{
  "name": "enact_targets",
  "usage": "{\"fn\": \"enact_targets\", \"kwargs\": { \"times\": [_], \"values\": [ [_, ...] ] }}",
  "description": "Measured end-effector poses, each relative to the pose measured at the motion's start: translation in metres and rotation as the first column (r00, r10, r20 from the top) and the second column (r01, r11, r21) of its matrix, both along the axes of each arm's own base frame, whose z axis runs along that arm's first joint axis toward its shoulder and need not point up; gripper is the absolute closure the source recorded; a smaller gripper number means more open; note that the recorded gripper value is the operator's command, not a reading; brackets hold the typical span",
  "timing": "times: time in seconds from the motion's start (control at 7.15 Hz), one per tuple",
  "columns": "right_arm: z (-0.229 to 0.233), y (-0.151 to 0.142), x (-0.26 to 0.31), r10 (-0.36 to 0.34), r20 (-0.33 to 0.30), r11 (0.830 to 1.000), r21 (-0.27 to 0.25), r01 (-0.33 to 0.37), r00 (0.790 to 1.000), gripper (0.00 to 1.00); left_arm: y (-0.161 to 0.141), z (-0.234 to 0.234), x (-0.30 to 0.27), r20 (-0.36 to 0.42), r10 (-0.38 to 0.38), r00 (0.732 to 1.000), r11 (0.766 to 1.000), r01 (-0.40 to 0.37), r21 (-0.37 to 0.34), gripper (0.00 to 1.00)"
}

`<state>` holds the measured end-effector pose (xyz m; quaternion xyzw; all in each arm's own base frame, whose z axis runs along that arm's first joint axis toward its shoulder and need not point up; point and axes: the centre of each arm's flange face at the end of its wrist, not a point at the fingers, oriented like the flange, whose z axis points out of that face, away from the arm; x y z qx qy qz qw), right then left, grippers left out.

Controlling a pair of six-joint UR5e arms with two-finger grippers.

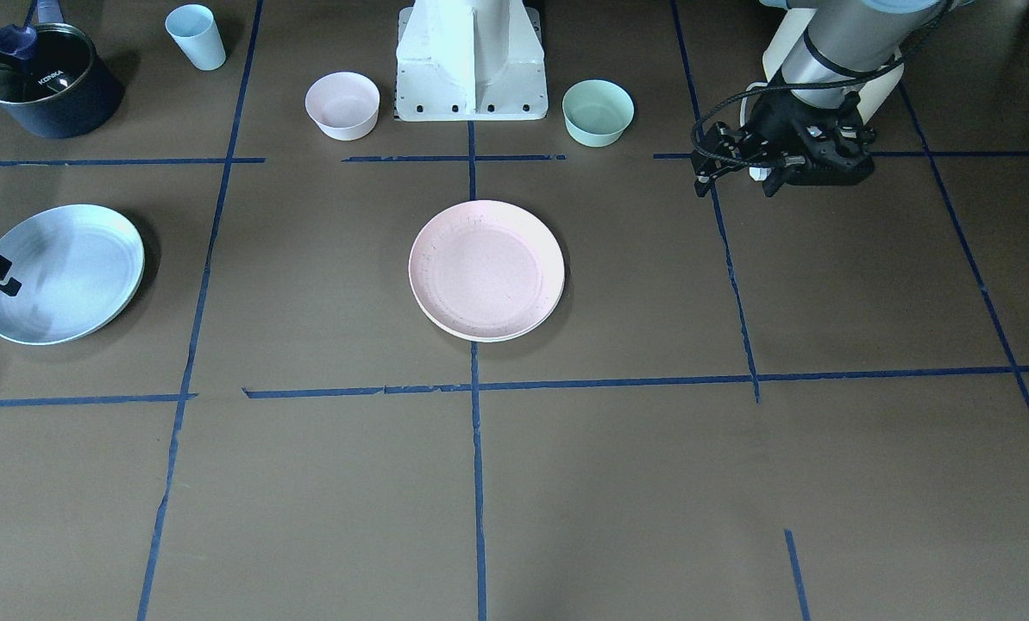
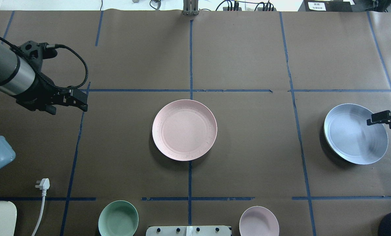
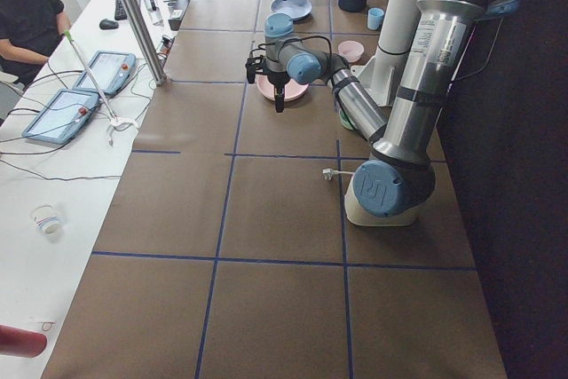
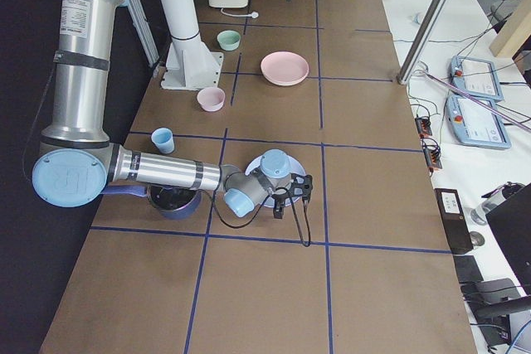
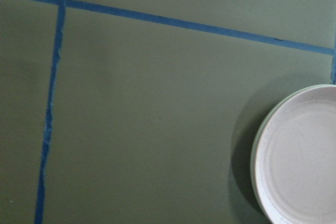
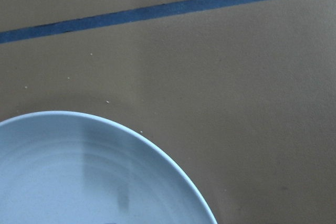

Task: Stack three plates with pink and blue
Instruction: 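Grasp the light blue plate rim with the right gripper while the left arm retracts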

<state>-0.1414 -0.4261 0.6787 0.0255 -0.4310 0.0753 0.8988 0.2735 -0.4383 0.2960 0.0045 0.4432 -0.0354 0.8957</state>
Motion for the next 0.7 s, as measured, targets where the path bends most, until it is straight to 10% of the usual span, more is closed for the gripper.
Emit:
{"fn": "enact_targets", "kwargs": {
  "times": [0.28,0.7],
  "values": [
    [0.005,0.006,0.002,-0.002,-0.006,1.0,-0.01,0.002,1.0,1.0,-0.009,0.012,-0.021,0.012,-0.003,1.0,1.0,0.003,0.018,0.0],
    [0.008,0.01,0.004,-0.005,-0.008,1.0,-0.015,0.005,1.0,1.0,-0.02,0.034,-0.051,0.044,-0.003,0.999,0.999,0.001,0.052,0.0]
  ]
}}
